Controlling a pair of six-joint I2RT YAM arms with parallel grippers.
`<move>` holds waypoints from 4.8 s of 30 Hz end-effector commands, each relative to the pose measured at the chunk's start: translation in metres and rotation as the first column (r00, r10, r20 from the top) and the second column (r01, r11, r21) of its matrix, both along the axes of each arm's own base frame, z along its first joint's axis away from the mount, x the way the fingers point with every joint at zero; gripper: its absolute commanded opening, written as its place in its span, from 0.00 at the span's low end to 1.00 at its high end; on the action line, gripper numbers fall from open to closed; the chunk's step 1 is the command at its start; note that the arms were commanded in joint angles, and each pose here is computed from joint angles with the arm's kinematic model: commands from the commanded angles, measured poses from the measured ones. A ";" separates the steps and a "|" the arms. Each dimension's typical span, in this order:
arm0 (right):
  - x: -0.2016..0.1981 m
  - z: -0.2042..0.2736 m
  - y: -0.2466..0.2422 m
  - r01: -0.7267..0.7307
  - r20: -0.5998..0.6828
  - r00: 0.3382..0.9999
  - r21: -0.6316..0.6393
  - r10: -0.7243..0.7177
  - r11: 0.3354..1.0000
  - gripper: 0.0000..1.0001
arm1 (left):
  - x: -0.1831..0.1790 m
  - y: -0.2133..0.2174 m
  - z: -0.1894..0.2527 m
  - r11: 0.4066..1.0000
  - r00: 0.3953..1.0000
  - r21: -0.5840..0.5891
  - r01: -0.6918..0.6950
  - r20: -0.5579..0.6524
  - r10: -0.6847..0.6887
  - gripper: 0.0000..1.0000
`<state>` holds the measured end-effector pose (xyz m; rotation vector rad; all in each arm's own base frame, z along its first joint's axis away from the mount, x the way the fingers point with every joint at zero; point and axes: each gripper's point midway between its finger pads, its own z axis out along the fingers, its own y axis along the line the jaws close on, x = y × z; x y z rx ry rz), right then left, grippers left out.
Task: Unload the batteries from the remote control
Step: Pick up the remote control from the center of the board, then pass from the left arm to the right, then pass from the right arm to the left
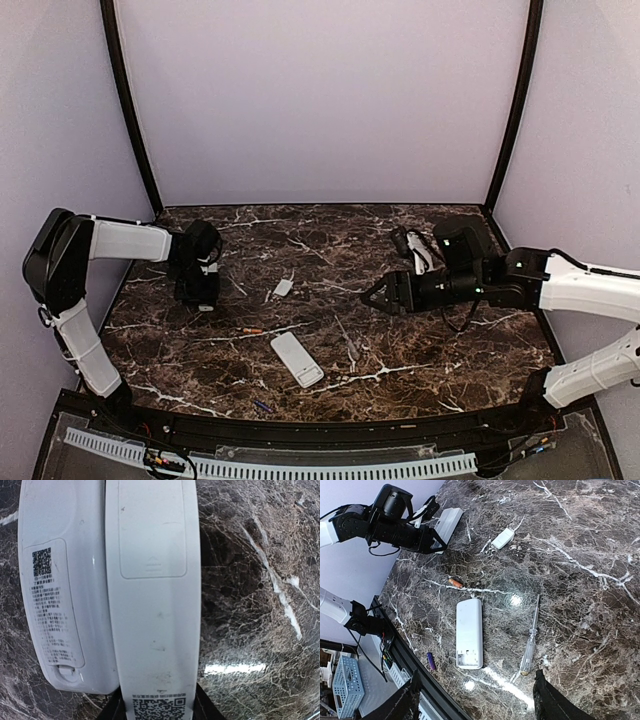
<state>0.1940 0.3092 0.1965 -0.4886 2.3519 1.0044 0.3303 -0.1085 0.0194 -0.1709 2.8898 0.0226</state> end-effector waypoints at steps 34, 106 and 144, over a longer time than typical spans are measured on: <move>-0.019 0.065 -0.008 0.011 -0.114 0.994 0.061 -0.004 0.998 0.77 | -0.112 -0.163 0.174 0.511 0.603 -0.321 0.797 0.470 -0.645 0.01; -0.020 -0.017 0.058 -0.073 -0.471 0.857 0.291 0.209 0.954 0.00 | -0.191 -0.238 0.137 0.405 0.418 -0.123 0.906 0.420 -0.806 0.44; 0.003 0.147 0.024 -0.107 0.037 0.994 0.625 0.107 0.773 0.00 | -0.141 -0.248 0.293 0.100 0.847 -0.841 0.532 0.529 -0.050 0.66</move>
